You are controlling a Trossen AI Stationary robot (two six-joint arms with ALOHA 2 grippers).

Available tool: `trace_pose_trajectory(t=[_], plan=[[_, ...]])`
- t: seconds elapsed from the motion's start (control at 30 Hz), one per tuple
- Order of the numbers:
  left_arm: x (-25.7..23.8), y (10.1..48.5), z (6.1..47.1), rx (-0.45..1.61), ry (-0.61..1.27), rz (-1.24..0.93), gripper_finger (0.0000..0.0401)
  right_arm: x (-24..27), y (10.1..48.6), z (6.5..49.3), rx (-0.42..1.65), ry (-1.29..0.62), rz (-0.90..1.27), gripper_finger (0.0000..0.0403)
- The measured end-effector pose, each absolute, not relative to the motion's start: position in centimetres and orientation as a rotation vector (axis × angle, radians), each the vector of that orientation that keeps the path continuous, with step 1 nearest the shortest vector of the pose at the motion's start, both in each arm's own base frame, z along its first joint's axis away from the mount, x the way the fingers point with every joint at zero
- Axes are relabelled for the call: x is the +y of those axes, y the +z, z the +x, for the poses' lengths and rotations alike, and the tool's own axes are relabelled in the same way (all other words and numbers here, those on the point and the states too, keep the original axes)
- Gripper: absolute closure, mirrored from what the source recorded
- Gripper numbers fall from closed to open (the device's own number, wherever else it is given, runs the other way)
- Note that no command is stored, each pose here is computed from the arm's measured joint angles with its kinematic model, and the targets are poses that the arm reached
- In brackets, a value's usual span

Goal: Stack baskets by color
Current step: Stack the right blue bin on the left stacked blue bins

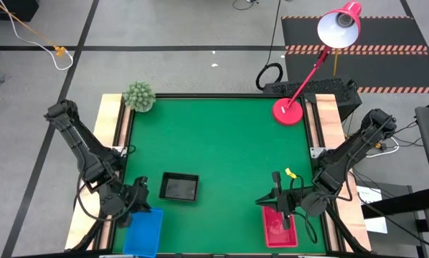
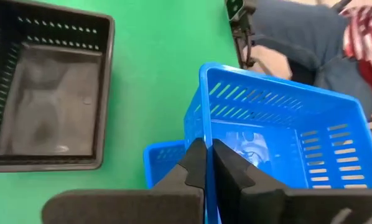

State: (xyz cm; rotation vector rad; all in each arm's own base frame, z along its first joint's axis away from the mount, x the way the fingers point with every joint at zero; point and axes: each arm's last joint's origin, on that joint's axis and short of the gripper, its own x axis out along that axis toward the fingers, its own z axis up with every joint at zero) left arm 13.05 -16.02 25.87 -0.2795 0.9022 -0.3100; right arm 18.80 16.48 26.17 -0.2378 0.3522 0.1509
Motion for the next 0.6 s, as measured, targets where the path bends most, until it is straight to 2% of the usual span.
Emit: trace_pose_trajectory(t=[0.33,0.5,0.6], plan=[[-15.2,22.5,11.7,0.884,-0.335,-0.357,0.0389,16.5,26.2,18.8,0.352,0.153,-0.25,0.039],[-15.0,21.9,11.4,0.905,-0.315,-0.396,0.0395,16.5,26.2,18.8,0.352,0.153,-0.25,0.039],[-15.0,21.3,11.2,0.924,-0.307,-0.394,0.0385,16.5,26.2,18.8,0.352,0.153,-0.25,0.039]])
